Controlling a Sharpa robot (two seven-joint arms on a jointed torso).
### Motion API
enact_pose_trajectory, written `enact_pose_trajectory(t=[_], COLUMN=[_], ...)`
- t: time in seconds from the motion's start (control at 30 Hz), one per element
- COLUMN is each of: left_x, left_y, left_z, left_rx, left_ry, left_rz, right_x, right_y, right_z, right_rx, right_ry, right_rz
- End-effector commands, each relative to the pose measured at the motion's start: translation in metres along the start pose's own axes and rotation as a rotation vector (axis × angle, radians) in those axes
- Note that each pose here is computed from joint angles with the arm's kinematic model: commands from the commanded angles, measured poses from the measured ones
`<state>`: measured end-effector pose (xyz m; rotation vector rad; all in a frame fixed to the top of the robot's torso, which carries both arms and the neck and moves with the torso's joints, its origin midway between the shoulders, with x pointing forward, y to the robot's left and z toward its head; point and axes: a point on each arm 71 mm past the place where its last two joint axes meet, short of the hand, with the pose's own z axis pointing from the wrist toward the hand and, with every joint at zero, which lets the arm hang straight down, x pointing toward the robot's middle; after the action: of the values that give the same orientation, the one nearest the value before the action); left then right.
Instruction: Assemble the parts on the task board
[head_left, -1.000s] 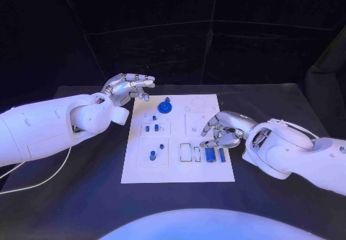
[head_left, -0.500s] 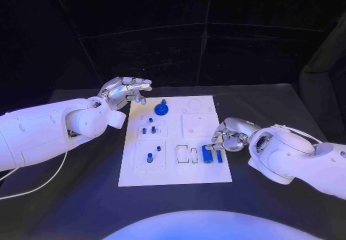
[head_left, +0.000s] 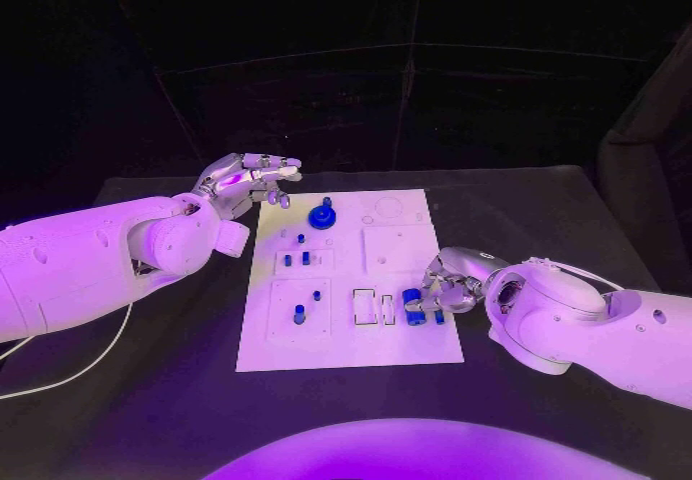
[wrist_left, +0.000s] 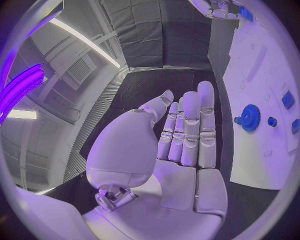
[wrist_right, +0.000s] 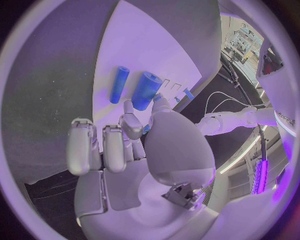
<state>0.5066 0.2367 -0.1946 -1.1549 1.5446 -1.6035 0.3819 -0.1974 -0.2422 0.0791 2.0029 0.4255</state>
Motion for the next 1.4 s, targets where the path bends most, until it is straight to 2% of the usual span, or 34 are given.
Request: enact_pose_trajectory(t=[0.03, 0.47, 0.63, 0.97, 1.17, 1.4], left_x=[0.0012, 0.0009, 0.0008, 0.0, 0.0013, 0.0022], left_y=[-0.0015, -0.0014, -0.0013, -0.0009, -0.0004, -0.0001], left_z=[-0.0002, -0.0009, -0.0011, -0.0012, -0.0006, -0.0006], left_rx=[0.012, 0.009, 0.008, 0.006, 0.004, 0.003], left_ry=[0.015, 0.018, 0.018, 0.019, 0.022, 0.025], left_rz=[-0.007, -0.009, -0.009, -0.009, -0.01, -0.011], right_x=[0.005, 0.018, 0.02, 0.013, 0.012, 0.014], right_y=[0.001, 0.005, 0.008, 0.015, 0.023, 0.031], right_z=[0.001, 0.008, 0.008, -0.008, -0.016, -0.014], right_rx=[0.014, 0.021, 0.017, -0.027, -0.057, -0.073], right_ry=[0.032, 0.062, 0.042, -0.04, -0.039, -0.029], right_rz=[-0.05, -0.059, -0.037, 0.101, 0.162, 0.183])
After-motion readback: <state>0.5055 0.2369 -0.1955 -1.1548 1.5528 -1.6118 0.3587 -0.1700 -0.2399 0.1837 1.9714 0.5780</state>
